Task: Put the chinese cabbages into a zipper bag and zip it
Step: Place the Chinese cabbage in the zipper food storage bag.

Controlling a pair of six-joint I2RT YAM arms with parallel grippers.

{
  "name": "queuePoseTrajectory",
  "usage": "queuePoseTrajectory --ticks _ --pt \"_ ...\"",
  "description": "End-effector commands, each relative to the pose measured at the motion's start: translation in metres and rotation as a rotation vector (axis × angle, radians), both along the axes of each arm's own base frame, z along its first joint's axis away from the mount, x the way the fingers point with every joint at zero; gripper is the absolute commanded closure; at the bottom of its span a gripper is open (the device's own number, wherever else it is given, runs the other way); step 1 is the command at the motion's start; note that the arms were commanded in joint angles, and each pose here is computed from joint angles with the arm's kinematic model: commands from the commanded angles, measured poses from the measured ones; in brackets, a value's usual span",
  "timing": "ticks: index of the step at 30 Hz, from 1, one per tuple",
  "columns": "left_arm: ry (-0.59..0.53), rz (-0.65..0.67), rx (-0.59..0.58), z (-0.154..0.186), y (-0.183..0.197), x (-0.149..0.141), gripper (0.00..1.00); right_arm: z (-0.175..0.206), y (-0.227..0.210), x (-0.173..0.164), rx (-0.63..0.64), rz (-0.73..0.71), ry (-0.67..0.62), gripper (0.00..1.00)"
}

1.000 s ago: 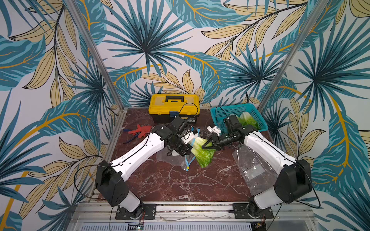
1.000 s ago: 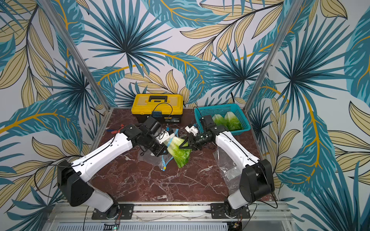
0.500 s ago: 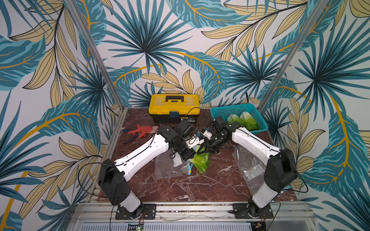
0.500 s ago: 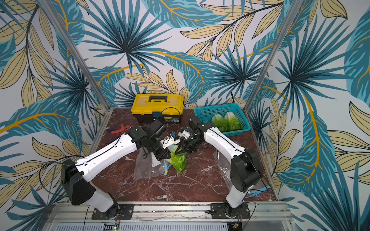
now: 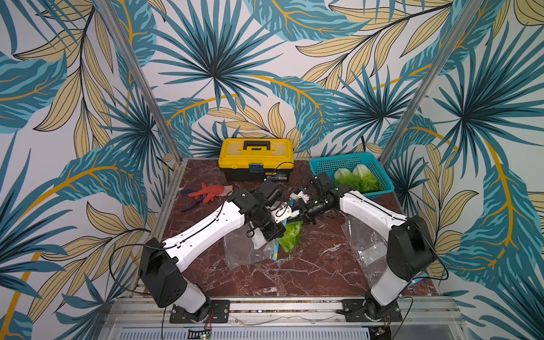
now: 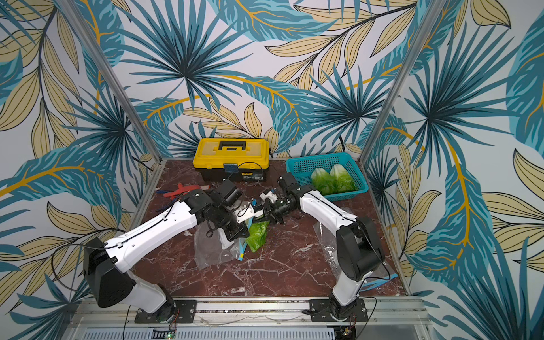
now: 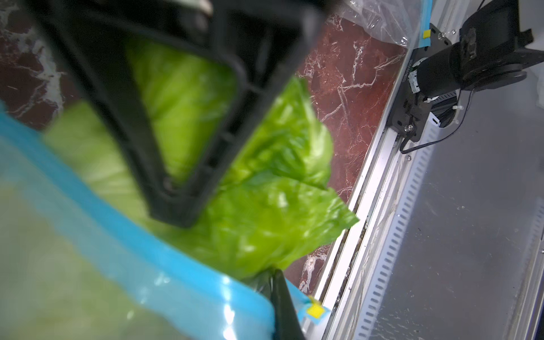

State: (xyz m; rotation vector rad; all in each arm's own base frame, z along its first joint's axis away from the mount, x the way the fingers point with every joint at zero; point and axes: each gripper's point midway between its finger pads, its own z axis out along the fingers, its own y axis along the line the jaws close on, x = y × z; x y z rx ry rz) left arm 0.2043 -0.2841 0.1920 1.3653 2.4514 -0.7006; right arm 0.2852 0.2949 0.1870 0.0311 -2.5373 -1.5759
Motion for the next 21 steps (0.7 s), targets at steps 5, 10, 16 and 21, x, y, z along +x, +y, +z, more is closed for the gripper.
queuePoseTrajectory --ticks 5,10,16,21 --pt "0.019 0.040 0.009 -0.004 0.003 -0.006 1.00 0.076 0.014 0.041 0.342 -0.156 -0.012 1.00" --pt "0.004 0.090 0.042 -0.008 0.008 0.005 1.00 0.088 0.008 0.048 0.339 -0.226 -0.039 1.00" --pt "-0.012 0.219 0.062 -0.006 0.028 0.028 0.98 0.087 0.000 0.055 0.323 -0.339 -0.042 1.00" --pt "-0.028 0.211 0.012 0.010 0.019 0.040 0.98 0.077 -0.011 0.061 0.279 -0.507 -0.046 1.00"
